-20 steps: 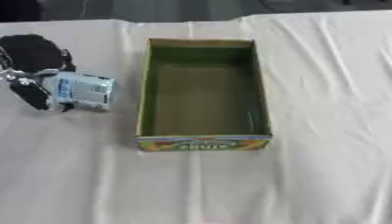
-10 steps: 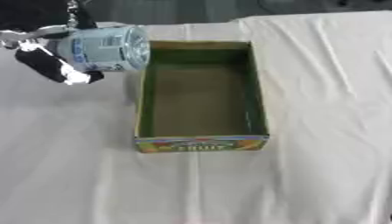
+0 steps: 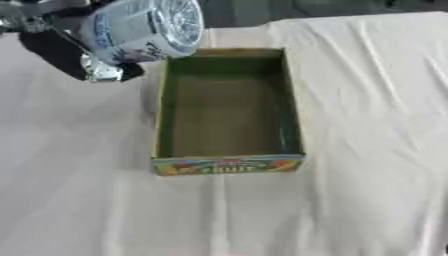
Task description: Pick up objects on the table and place them in the box.
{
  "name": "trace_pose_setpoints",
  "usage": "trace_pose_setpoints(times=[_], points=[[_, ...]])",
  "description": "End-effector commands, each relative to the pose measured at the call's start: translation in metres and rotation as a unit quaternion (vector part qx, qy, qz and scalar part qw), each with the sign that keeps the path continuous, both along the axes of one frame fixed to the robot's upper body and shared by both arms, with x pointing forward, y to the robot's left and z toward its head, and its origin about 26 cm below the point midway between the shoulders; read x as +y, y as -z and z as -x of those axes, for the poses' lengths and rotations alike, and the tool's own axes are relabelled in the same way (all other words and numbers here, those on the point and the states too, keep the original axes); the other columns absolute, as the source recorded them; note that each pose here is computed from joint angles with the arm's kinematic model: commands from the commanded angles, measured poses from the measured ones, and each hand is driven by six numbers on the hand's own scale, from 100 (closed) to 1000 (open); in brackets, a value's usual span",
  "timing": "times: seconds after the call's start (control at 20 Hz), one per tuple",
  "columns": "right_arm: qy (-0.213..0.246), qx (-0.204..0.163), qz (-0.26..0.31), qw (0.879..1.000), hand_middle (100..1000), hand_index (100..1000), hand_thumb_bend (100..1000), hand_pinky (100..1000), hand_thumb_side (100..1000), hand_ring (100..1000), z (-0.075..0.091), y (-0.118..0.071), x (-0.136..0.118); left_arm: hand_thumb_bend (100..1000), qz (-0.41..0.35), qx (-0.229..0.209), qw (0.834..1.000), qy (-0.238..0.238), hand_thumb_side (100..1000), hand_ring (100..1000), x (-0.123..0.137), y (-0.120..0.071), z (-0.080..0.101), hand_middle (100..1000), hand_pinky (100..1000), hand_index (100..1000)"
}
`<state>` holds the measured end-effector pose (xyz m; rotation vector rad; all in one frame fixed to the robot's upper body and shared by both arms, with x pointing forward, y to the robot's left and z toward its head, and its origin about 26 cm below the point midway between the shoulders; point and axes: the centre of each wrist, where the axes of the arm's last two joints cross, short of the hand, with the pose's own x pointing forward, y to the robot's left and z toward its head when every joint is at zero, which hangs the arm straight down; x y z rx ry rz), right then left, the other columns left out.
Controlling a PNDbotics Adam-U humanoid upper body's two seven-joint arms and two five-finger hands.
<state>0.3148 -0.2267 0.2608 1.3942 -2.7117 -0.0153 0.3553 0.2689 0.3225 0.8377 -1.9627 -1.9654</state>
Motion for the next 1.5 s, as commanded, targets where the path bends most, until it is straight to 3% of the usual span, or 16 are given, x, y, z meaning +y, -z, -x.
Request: trace_pose_setpoints(times=[0.05, 0.3, 0.45, 0.6, 0.8, 0.85, 0.95, 1.0, 1.05, 1.15, 1.2, 1.25, 1.35, 1.5], points=[[-0.005, -0.014, -0.001, 1.0, 476, 663, 100, 307, 928, 422, 0.002, -0.011, 0.001, 100, 0.005, -0.005, 0.999, 0.039, 681, 100, -0.017, -0.007, 0.002, 100, 100, 380], [-0.02, -0.015, -0.016, 1.0, 474, 660, 100, 311, 933, 420, 0.002, -0.019, 0.007, 100, 0.033, 0.008, 0.994, 0.103, 684, 100, -0.038, 0.004, -0.004, 100, 100, 373], [-0.028, -0.016, -0.027, 0.999, 473, 659, 100, 313, 935, 419, 0.002, -0.025, 0.011, 100, 0.09, 0.023, 0.988, 0.126, 684, 100, -0.045, 0.011, -0.008, 100, 100, 382], [-0.035, -0.017, -0.037, 0.999, 473, 660, 100, 314, 936, 418, 0.002, -0.029, 0.014, 100, 0.121, 0.035, 0.984, 0.129, 699, 100, -0.045, 0.017, -0.01, 100, 100, 390], [-0.045, -0.02, -0.04, 0.998, 473, 661, 100, 314, 935, 418, 0.002, -0.034, 0.019, 100, 0.105, 0.008, 0.989, 0.105, 723, 100, -0.035, 0.03, -0.021, 100, 100, 400], [-0.048, -0.021, -0.042, 0.998, 472, 660, 100, 315, 937, 417, 0.002, -0.035, 0.02, 100, 0.087, -0.005, 0.992, 0.095, 752, 132, -0.03, 0.034, -0.025, 216, 108, 440], [-0.051, -0.023, -0.045, 0.997, 472, 660, 100, 316, 938, 417, 0.003, -0.038, 0.022, 100, 0.033, -0.035, 0.997, 0.061, 826, 470, -0.016, 0.045, -0.035, 520, 408, 603], [-0.052, -0.024, -0.046, 0.997, 472, 660, 100, 316, 938, 417, 0.003, -0.039, 0.022, 100, 0.006, -0.05, 0.998, 0.043, 821, 520, -0.01, 0.05, -0.04, 567, 456, 628], [-0.053, -0.024, -0.047, 0.997, 472, 660, 100, 316, 938, 417, 0.003, -0.039, 0.022, 149, -0.018, -0.064, 0.997, 0.026, 806, 635, -0.005, 0.054, -0.043, 673, 561, 673], [-0.053, -0.024, -0.048, 0.997, 472, 660, 100, 316, 938, 417, 0.003, -0.04, 0.022, 229, -0.055, -0.093, 0.994, 0.0, 789, 751, 0.002, 0.061, -0.049, 757, 673, 705], [-0.053, -0.024, -0.048, 0.997, 472, 660, 100, 316, 938, 417, 0.003, -0.04, 0.022, 229, -0.068, -0.105, 0.992, -0.01, 789, 751, 0.005, 0.064, -0.051, 757, 673, 705], [-0.052, -0.024, -0.048, 0.997, 472, 660, 100, 315, 938, 417, 0.003, -0.04, 0.022, 240, -0.077, -0.115, 0.99, -0.021, 804, 803, 0.008, 0.066, -0.053, 787, 733, 715], [-0.051, -0.023, -0.048, 0.997, 472, 660, 100, 315, 935, 417, 0.003, -0.04, 0.022, 263, -0.088, -0.129, 0.987, -0.04, 776, 833, 0.014, 0.07, -0.056, 812, 764, 728], [-0.049, -0.023, -0.048, 0.997, 472, 659, 100, 315, 938, 416, 0.003, -0.039, 0.021, 294, -0.102, -0.138, 0.982, -0.076, 824, 859, 0.024, 0.075, -0.061, 855, 793, 751]])
